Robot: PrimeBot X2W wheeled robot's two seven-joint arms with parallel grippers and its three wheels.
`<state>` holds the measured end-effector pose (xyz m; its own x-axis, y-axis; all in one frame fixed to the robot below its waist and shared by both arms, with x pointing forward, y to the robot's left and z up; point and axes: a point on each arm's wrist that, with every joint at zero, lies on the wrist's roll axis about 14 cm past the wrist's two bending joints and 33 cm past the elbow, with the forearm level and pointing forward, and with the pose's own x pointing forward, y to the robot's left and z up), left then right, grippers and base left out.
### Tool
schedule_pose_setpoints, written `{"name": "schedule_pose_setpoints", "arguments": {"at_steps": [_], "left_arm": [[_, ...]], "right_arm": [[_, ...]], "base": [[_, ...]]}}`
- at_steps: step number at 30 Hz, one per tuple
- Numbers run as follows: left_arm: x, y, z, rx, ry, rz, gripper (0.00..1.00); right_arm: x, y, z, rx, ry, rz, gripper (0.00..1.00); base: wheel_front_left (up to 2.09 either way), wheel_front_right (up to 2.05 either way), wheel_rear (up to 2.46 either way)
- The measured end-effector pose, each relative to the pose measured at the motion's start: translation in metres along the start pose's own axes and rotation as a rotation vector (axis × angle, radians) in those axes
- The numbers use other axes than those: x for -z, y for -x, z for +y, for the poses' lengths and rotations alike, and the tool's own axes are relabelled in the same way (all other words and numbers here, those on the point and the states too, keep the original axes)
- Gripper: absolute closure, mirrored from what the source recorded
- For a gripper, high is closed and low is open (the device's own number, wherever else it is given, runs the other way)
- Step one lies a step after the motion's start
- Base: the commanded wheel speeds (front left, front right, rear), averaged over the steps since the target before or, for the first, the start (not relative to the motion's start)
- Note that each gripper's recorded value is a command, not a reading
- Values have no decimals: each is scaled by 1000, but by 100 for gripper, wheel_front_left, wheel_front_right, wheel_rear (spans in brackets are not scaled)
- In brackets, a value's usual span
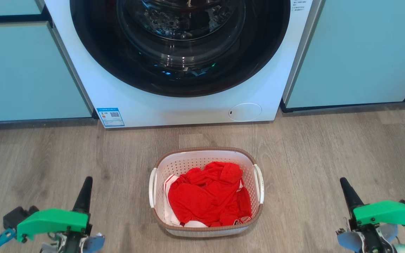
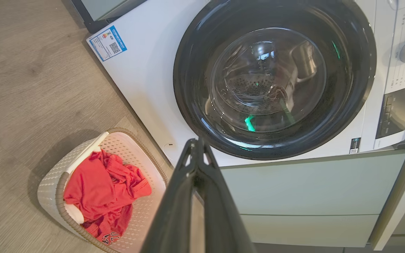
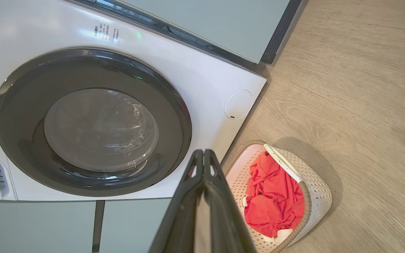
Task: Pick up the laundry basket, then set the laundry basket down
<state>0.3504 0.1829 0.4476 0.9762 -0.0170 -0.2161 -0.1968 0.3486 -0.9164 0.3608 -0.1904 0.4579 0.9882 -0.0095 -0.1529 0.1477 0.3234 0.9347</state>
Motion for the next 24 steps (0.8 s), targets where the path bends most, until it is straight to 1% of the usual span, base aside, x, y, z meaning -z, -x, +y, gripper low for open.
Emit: {"name": "schedule_pose_setpoints", "arguments": {"at_steps": [24], "left_arm": [[-13, -13, -21, 90, 295, -10, 100]], "right_arm": [[-15, -7, 10, -38, -290, -21, 100]], "base": [[0, 0, 0]]}}
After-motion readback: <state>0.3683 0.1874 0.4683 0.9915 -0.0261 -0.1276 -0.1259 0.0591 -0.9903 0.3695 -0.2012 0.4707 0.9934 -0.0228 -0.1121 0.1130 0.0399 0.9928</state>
